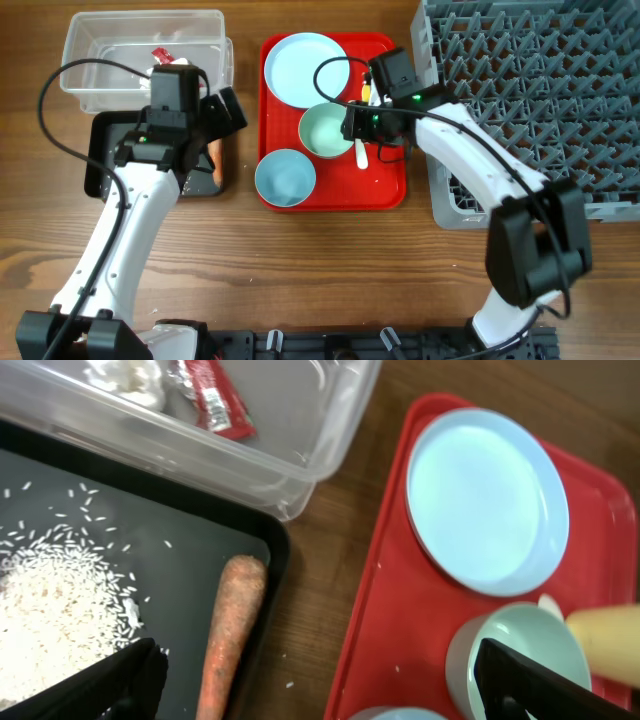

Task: Sort waste into correct bins and load items into the dishwasher rack
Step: 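Move right gripper from the rack over the green bowl on the red tray, then grasp the green bowl rim with right gripper and lift it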

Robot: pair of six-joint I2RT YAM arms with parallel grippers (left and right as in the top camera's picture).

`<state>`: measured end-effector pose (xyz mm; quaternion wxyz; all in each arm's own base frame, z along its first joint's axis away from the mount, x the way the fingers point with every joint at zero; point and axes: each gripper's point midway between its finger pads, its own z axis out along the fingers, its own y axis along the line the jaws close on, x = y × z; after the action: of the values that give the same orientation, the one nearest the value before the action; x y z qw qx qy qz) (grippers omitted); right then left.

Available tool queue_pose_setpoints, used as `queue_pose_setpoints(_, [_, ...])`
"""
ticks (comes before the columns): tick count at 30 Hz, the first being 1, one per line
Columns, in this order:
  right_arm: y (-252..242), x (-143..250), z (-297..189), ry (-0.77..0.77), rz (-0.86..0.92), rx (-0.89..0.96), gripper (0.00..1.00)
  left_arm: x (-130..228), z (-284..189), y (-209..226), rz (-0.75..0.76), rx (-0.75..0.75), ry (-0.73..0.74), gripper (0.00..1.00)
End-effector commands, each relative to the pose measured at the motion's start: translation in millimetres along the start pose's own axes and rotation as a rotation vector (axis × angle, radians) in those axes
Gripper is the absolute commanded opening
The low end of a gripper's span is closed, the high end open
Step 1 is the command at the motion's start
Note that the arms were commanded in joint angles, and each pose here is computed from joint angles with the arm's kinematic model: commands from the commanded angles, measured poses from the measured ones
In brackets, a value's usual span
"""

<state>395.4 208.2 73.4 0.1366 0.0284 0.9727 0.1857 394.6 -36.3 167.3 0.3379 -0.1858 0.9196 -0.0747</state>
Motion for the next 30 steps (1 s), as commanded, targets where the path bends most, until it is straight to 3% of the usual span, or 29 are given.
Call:
queue_pose_setpoints(1, [-10.7,0.6,23.2,0.020,0.022,0.044,0.53,-4.0,1.6,6.3,-0.060,-0.024,-0.014,1.00])
queue_pose_setpoints(6, [-26.6,-10.4,23.3,-0.049,-0.017,0.157,0.42,-3.9,1.6,6.2,-0.060,-0.024,-0.014,1.00])
queue_pose_setpoints(11, [-28.2,-12.7,24.2,-0.091,-0.078,0.237,0.41,-3.9,1.6,6.2,-0.060,-0.024,-0.014,1.00])
queue_pose_setpoints(18, [-16.8,-8.3,34.1,-0.100,-0.141,0.246,0.40,-3.9,1.6,6.2,-0.060,-0.024,-0.014,1.00])
queue_pose_setpoints(26, [-18.8,-7.1,38.1,-0.089,-0.166,0.252,0.22,-3.9,1.6,6.2,-0.060,-0.024,-0.014,1.00])
queue_pose_setpoints(30, [-18.2,-9.1,41.4,-0.093,-0.198,0.249,0.22,-3.8,1.7,6.2,-0.060,-0.024,-0.014,1.00])
